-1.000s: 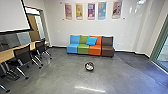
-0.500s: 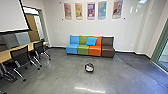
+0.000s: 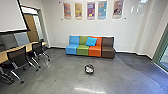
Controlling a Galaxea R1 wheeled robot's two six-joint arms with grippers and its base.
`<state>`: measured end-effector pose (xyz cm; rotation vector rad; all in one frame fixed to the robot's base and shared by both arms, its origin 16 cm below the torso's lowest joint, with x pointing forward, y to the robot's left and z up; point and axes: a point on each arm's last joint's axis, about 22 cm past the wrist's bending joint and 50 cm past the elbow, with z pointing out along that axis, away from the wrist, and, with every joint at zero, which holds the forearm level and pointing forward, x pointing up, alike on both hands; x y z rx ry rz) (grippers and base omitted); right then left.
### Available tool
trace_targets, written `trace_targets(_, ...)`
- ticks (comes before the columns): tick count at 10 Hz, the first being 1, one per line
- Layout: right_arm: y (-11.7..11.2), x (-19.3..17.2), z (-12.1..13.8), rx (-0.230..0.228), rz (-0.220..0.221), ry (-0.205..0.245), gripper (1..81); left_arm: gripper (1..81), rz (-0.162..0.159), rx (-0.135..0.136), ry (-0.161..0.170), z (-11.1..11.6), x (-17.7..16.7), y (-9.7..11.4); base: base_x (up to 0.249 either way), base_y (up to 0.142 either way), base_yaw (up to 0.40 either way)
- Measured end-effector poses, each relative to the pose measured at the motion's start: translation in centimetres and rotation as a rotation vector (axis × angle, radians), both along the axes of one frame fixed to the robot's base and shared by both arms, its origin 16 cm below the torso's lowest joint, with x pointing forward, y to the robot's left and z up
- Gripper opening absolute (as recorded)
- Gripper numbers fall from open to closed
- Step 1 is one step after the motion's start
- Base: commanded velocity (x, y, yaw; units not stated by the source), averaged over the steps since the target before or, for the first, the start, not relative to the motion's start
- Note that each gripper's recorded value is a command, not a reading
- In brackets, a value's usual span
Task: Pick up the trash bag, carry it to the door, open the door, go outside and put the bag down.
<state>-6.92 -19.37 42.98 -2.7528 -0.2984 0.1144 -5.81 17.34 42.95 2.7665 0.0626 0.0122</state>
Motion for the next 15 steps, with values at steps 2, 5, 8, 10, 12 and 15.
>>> trace_targets(2,0.00,0.00,0.00,0.000,0.000,0.000,81.1,81.1,0.000,0.000,0.000,0.00,-0.01,0.00,0.137,0.000,0.000)
trace_targets(5,0.00,0.03,0.00,0.000,0.002,-0.001,81.1,81.1,-0.001,0.000,0.000,0.00,-0.01,0.00,0.137,0.000,0.000)
trace_targets(8,0.03,0.31,-0.03,0.001,0.001,-0.004,81.1,81.1,-0.002,0.000,0.000,0.00,-0.01,0.00,0.137,0.000,0.000)
trace_targets(10,0.04,0.39,-0.03,0.001,0.002,-0.005,81.1,81.1,-0.002,0.000,0.000,0.00,-0.01,0.00,0.137,0.000,0.000)
trace_targets(12,0.08,0.39,-0.03,0.001,0.002,-0.005,81.1,81.1,-0.002,0.000,0.000,0.00,-0.01,0.00,0.137,0.000,0.000)
trace_targets(15,0.25,0.40,-0.02,0.003,0.002,-0.005,81.1,81.1,-0.002,-0.001,0.000,0.01,0.00,-0.10,0.137,0.000,0.000)
